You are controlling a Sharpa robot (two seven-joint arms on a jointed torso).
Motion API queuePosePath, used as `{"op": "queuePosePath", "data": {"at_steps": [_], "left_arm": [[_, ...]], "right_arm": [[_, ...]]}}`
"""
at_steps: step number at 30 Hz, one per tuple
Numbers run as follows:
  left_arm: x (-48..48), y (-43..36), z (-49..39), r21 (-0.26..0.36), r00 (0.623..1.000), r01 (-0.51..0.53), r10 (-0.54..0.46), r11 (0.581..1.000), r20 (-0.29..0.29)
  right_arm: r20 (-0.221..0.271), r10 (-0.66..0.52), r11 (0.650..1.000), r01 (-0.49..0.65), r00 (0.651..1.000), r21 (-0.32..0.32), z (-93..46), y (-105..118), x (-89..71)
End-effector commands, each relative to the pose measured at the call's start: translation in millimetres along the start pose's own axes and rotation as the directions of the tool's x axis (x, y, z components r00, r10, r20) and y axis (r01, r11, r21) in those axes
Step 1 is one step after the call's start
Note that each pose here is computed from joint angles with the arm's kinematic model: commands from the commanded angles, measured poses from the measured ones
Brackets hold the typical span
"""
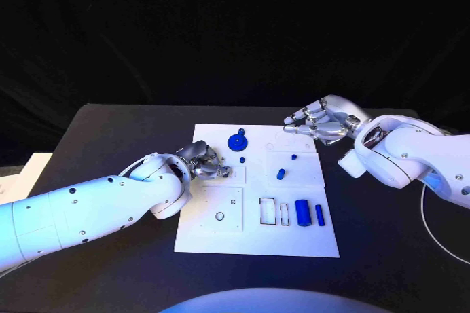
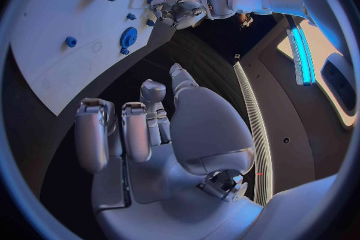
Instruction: Assemble the parts on the task board
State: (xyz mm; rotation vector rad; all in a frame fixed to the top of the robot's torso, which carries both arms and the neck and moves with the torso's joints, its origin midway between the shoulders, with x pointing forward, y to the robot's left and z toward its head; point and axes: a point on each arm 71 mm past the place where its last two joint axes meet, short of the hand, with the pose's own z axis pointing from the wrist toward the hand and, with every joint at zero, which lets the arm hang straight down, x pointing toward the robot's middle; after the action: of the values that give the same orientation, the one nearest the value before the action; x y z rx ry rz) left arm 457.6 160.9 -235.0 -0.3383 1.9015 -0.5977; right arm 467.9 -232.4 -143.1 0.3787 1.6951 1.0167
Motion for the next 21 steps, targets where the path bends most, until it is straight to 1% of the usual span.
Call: {"op": "queuePosePath", "data": {"at_steps": [1,4,8,15,21], "left_arm": [[9.6,7.0,0.2,-0.082,0.992,0.041,-0.050,0.996,-0.114],[7.7,6.6,0.8,-0.096,0.989,0.051,-0.064,0.994,-0.133],[2.5,4.8,1.6,-0.107,0.987,0.050,-0.065,0.993,-0.147],[-9.1,0.3,3.5,-0.109,0.988,0.038,-0.053,0.993,-0.142],[-14.8,-2.6,4.4,-0.108,0.990,0.022,-0.037,0.994,-0.138]], "right_arm": [[-0.018,0.001,1.000,-0.001,1.000,-0.009,0.0,0.8,1.8],[-0.019,0.003,1.000,-0.004,1.000,-0.009,0.0,0.7,1.9],[-0.020,0.005,1.000,-0.005,1.000,-0.008,0.0,0.7,2.0],[-0.021,0.005,1.000,-0.006,1.000,-0.009,0.2,0.9,2.2],[-0.021,0.006,1.000,-0.006,1.000,-0.010,0.3,1.1,2.3]]}}
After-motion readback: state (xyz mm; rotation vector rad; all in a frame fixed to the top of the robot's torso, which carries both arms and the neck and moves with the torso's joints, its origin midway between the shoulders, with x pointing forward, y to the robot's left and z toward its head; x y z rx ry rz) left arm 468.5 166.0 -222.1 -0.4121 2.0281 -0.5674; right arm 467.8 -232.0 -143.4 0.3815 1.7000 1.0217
